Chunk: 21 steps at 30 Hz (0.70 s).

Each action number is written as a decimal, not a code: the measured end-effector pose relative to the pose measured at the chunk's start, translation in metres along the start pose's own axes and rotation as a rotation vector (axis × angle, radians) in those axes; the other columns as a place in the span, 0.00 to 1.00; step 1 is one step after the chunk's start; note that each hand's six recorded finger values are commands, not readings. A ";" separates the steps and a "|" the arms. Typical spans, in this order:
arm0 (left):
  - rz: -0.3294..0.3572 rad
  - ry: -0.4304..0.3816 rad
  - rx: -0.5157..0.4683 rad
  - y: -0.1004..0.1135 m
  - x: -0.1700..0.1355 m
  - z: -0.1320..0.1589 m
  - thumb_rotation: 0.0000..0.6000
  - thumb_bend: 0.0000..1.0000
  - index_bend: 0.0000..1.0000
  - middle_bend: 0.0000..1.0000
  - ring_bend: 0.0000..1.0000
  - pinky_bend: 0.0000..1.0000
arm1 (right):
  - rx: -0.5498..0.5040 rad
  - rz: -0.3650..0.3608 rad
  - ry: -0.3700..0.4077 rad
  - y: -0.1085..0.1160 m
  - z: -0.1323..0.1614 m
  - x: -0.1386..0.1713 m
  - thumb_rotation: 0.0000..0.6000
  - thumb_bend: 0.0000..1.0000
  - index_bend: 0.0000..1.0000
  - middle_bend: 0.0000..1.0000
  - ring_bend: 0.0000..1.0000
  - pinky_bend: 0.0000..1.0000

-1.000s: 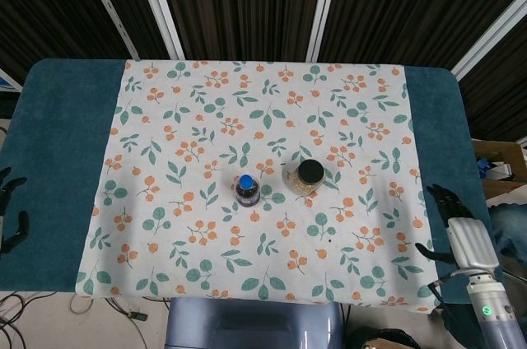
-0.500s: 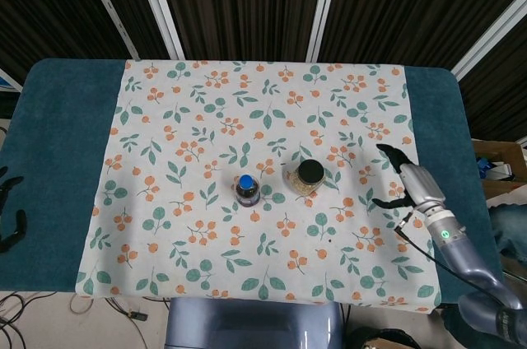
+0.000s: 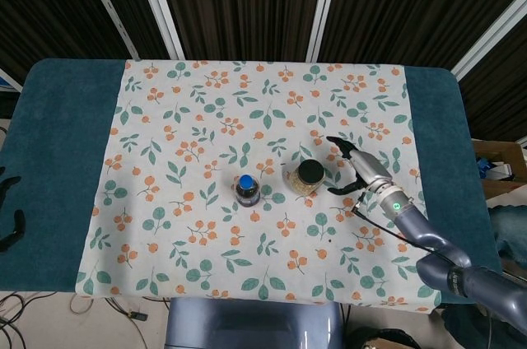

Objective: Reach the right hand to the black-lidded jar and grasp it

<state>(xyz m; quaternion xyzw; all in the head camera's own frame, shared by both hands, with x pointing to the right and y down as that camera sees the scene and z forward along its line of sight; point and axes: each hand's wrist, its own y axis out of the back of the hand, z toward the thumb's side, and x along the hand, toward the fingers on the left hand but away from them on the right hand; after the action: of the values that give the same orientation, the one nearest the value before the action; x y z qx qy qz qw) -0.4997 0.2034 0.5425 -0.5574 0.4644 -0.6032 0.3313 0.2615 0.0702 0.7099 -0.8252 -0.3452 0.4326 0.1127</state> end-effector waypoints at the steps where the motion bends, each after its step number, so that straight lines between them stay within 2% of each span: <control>1: -0.001 0.001 0.000 0.000 0.000 0.000 1.00 0.54 0.18 0.05 0.10 0.02 | 0.005 0.012 0.001 -0.003 0.004 -0.005 1.00 0.22 0.00 0.09 0.06 0.21; 12: 0.000 0.019 -0.011 0.000 0.001 -0.002 1.00 0.54 0.18 0.05 0.10 0.02 | -0.018 0.117 -0.006 -0.040 0.030 -0.042 1.00 0.22 0.00 0.14 0.09 0.21; 16: 0.001 0.029 -0.014 0.001 0.001 -0.004 1.00 0.54 0.18 0.05 0.10 0.03 | -0.048 0.134 -0.004 -0.048 0.033 -0.045 1.00 0.22 0.02 0.26 0.14 0.21; 21: 0.001 0.041 -0.022 0.001 0.002 -0.006 1.00 0.54 0.18 0.05 0.10 0.03 | -0.030 0.156 -0.003 -0.054 0.031 -0.044 1.00 0.23 0.09 0.41 0.26 0.21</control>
<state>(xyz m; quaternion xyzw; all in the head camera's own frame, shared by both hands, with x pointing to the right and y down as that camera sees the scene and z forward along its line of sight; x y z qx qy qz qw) -0.5056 0.2021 0.5421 -0.5484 0.4780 -0.6091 0.3160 0.1940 0.0770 0.7456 -0.8506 -0.2864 0.4360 0.0656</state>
